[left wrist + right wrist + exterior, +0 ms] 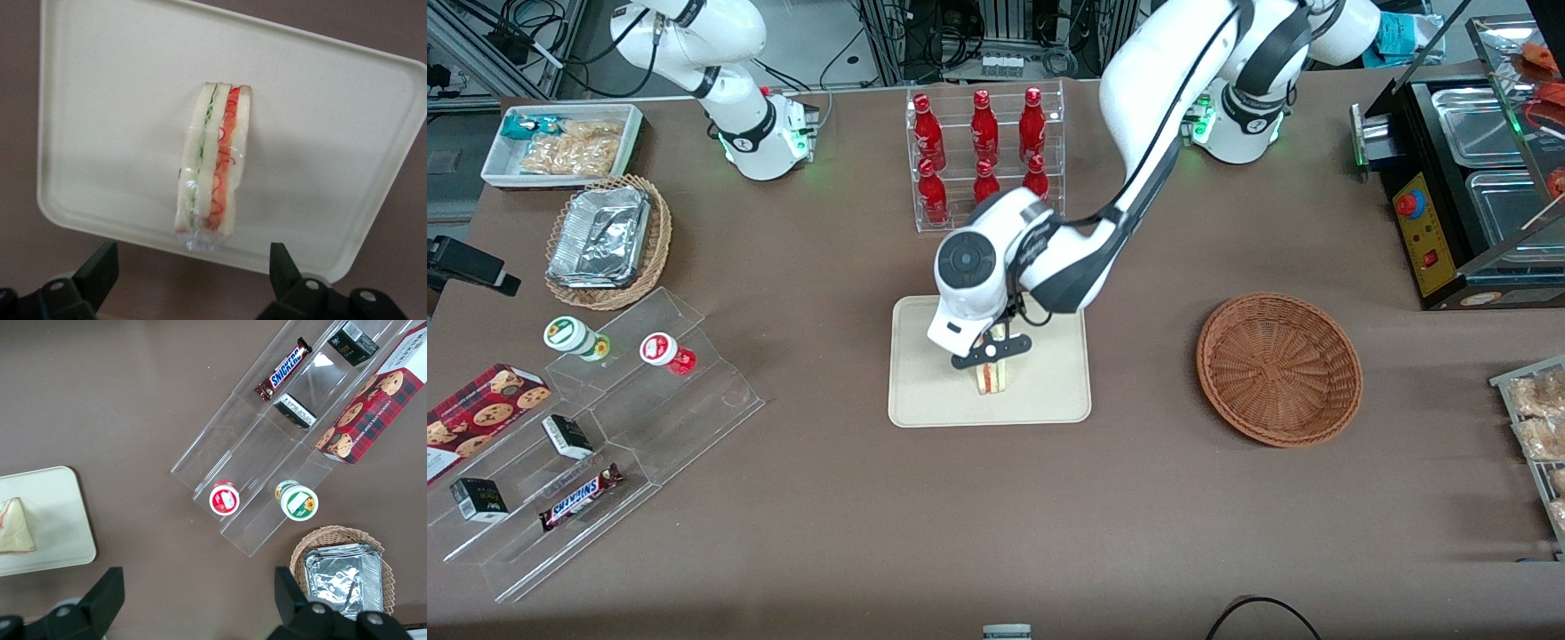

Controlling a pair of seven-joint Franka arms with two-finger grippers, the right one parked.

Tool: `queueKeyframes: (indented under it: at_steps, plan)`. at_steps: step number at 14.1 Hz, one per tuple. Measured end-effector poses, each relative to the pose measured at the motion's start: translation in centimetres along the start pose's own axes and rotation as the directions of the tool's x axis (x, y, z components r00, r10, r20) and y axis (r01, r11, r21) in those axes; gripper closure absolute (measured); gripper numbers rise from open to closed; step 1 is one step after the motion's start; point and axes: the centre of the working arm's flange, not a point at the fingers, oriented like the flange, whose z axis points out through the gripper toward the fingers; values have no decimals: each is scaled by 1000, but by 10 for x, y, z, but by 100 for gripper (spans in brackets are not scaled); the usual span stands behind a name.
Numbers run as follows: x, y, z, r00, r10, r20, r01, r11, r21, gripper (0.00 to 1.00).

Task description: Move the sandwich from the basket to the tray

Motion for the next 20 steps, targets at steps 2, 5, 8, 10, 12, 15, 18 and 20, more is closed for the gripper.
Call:
queueKeyframes:
  at_steps: [2, 5, 8, 10, 12, 15, 18, 20]
  plan:
    - [-2, -23, -45, 1000, -30, 0, 30, 998, 48, 0]
    - [18, -58, -63, 997, -73, -7, 73, 991, 109, 0]
    - [50, -97, -55, 998, -63, -6, 63, 989, 132, 0]
    - [70, -135, -68, 999, -52, 8, 51, 991, 125, 0]
    - [84, -176, -88, 999, -49, 20, 47, 993, 109, 0]
    - [92, -234, -112, 999, -24, 38, 21, 996, 86, 0]
    - [92, -294, -134, 999, 2, 49, -5, 998, 64, 0]
    - [85, -330, -150, 997, 28, 69, -32, 998, 59, 0]
